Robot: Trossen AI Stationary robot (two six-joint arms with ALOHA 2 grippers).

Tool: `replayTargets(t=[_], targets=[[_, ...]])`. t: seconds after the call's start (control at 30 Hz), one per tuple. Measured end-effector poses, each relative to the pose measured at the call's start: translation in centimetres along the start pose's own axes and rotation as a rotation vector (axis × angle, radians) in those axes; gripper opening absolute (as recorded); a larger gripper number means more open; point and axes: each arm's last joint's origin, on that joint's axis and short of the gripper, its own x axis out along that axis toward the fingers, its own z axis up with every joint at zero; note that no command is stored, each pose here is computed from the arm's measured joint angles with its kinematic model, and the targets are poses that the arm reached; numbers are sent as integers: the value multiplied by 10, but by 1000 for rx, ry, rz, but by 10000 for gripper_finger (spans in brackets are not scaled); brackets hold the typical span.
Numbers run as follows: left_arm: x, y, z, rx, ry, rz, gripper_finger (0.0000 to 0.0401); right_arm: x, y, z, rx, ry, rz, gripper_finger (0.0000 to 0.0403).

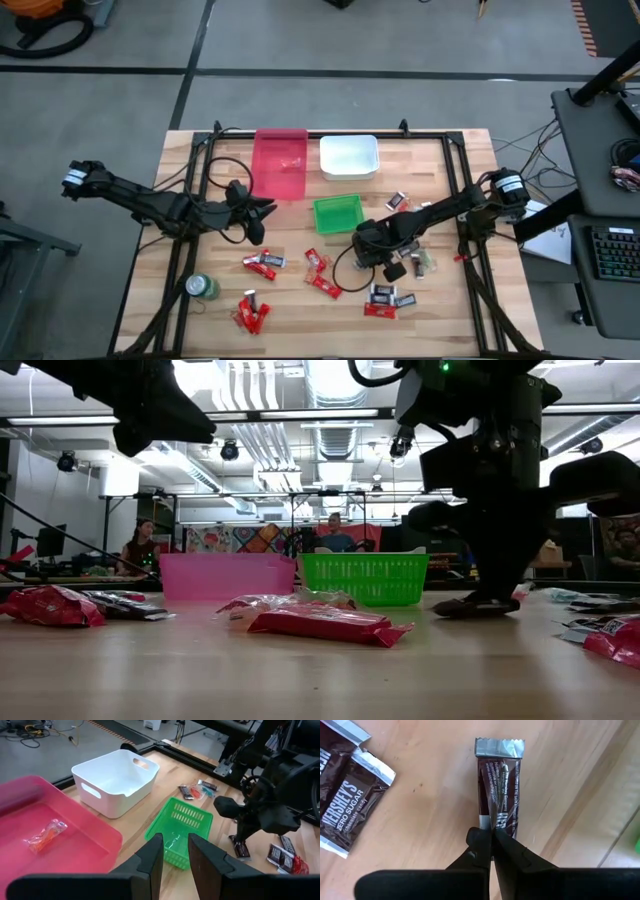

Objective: Sort candy
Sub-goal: Put the brown chocolate bar into the green bin

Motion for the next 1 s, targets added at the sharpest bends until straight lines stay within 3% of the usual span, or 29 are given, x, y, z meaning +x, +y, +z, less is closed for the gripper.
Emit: replayTargets(t=[0.47, 1.0], targets=[[8, -3, -7, 26, 28, 18, 75, -15, 0, 7, -24, -111, -29, 8], [14, -8, -9, 3, 26, 5, 75, -88, -3, 17, -58, -498, -134, 8]])
